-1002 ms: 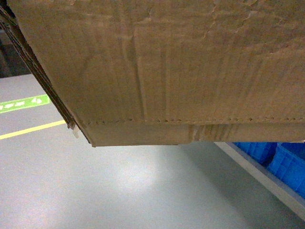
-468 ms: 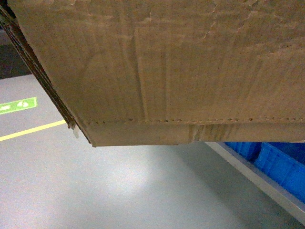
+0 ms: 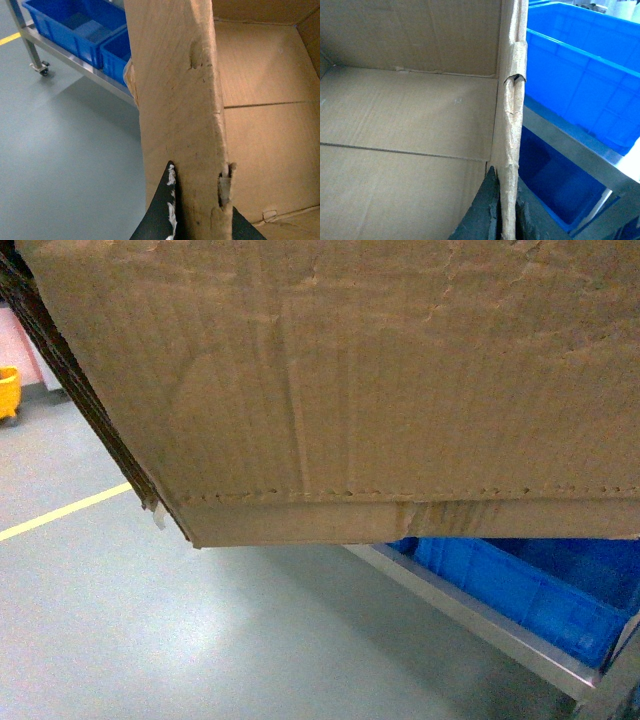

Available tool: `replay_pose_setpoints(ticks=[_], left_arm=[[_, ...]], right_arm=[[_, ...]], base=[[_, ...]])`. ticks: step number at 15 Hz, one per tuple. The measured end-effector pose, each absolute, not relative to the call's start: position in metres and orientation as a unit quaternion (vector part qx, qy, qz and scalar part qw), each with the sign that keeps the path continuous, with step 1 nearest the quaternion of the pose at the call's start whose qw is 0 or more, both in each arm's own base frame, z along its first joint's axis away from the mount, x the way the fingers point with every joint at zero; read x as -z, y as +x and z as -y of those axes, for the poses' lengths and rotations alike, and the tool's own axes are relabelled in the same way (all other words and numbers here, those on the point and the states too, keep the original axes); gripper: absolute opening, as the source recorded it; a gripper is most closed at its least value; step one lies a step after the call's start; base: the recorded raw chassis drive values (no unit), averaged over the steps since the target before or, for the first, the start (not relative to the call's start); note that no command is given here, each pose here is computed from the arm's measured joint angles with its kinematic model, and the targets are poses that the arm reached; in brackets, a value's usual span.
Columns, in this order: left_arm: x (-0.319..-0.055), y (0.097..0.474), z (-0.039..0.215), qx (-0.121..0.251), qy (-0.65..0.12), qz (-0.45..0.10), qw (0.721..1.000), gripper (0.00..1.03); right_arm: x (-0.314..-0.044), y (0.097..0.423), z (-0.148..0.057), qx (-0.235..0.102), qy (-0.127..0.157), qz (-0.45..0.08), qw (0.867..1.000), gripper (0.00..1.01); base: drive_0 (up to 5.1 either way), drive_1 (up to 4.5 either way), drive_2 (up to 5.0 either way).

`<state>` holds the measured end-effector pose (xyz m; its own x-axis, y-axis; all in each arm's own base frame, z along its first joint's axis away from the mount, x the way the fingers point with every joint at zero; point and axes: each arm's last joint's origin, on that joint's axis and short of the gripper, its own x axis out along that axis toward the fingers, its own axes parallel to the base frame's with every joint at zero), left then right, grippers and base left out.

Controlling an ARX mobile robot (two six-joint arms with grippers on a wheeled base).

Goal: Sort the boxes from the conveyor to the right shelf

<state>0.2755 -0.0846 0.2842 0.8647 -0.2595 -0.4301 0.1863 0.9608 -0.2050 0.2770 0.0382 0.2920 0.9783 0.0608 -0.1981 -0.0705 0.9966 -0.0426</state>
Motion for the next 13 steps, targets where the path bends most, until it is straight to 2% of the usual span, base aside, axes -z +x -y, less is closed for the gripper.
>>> replay_pose_setpoints(ticks=[13], left_arm=[[-0.2842, 0.2755, 0.0846, 0.116, -0.079, -0.233, 0.962, 0.04]], right_arm=[[-0.2921, 0.277, -0.0381, -0.033, -0.025, -0.099, 0.994, 0.04]], base=[[-1.6, -1.55, -1.6]])
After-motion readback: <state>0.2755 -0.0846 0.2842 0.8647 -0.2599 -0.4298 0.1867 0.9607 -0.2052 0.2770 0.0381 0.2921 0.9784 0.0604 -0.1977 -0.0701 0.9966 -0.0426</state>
